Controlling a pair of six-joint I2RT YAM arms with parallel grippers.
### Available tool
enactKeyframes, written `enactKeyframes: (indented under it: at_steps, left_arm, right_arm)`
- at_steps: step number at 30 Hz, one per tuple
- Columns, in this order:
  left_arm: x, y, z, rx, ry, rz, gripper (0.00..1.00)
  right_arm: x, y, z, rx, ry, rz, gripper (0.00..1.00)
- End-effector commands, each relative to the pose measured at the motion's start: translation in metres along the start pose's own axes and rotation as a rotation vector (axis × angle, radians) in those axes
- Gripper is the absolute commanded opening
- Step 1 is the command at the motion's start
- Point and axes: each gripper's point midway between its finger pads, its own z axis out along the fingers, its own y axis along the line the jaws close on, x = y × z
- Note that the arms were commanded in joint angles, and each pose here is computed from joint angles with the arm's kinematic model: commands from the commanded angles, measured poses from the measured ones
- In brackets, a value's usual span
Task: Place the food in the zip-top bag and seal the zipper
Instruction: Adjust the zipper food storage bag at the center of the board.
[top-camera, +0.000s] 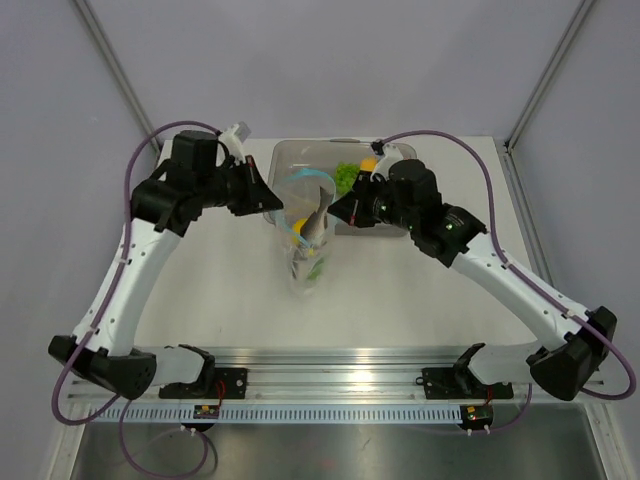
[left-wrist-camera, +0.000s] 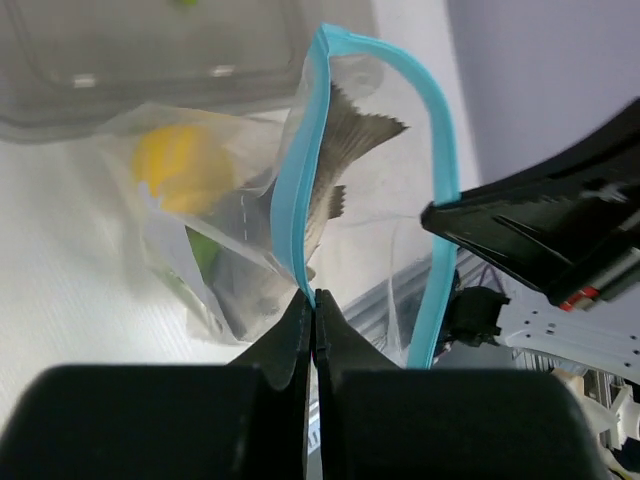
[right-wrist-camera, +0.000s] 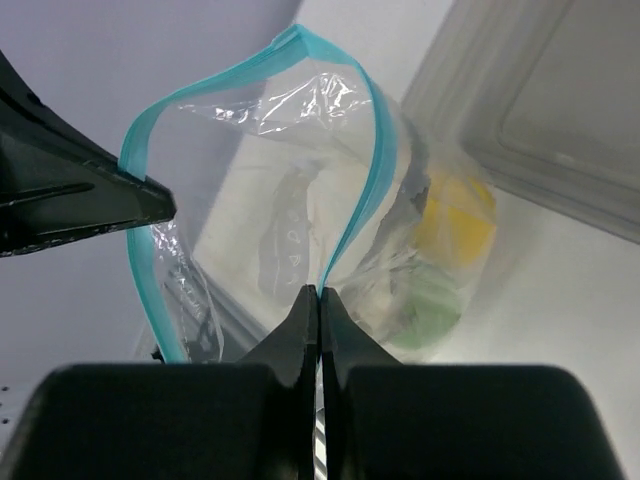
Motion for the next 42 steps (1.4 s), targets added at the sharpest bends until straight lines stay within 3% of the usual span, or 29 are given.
enactKeyframes:
  at_steps: [1, 8, 12, 17, 20, 22, 29, 35, 36, 37, 39, 41, 42]
  left_arm:
    - [-0.021, -0.050, -0.056, 0.150, -0.165, 0.103, 0.00]
    - [0.049, 0.027, 0.018, 0.019, 0.063, -0.039, 0.00]
    - [0.055, 0.045, 0.022, -0.072, 0.120, -0.028, 0.00]
    - [-0.014, -0.018, -0.044, -0.004, -0.127, 0.082, 0.00]
    - [-0.028, -0.036, -0.066, 0.024, -0.194, 0.101, 0.00]
    - [-0.026, -0.040, -0.067, 0.051, -0.196, 0.096, 0.00]
    - [0.025, 0.005, -0.010, 0.020, -0.018, -0.029, 0.00]
    - [0.029, 0.010, -0.006, 0.015, -0.008, -0.028, 0.00]
    - [0.030, 0.012, -0.003, 0.010, -0.003, -0.029, 0.00]
    - [0.033, 0.015, 0.000, 0.006, 0.006, -0.034, 0.00]
    - [0.036, 0.021, 0.007, -0.004, 0.020, -0.041, 0.00]
    - [0.040, 0.027, 0.013, -0.018, 0.033, -0.047, 0.00]
    - [0.041, 0.029, 0.014, -0.025, 0.036, -0.050, 0.00]
  right_arm:
    - [-0.035, 0.046, -0.028, -0.154, -0.113, -0.041, 0.00]
    - [0.065, -0.030, 0.030, -0.006, 0.134, 0.082, 0.00]
    - [0.058, -0.017, 0.028, -0.041, 0.157, 0.051, 0.00]
    - [0.007, 0.023, 0.001, -0.112, 0.042, -0.042, 0.00]
    - [-0.004, 0.035, -0.014, -0.150, 0.002, -0.046, 0.00]
    - [0.000, 0.034, -0.015, -0.154, 0.003, -0.030, 0.00]
    - [0.077, -0.018, 0.011, -0.071, 0.176, 0.089, 0.00]
    - [0.084, -0.029, 0.008, -0.029, 0.181, 0.076, 0.00]
    - [0.080, -0.032, 0.008, -0.006, 0.169, 0.064, 0.04]
    - [0.070, -0.030, 0.008, 0.002, 0.150, 0.036, 0.34]
    - [0.061, -0.038, 0.006, 0.066, 0.121, 0.008, 0.65]
    - [0.040, -0.037, -0.001, 0.104, 0.068, -0.035, 0.78]
    - [0.027, -0.044, -0.004, 0.156, 0.018, -0.065, 0.79]
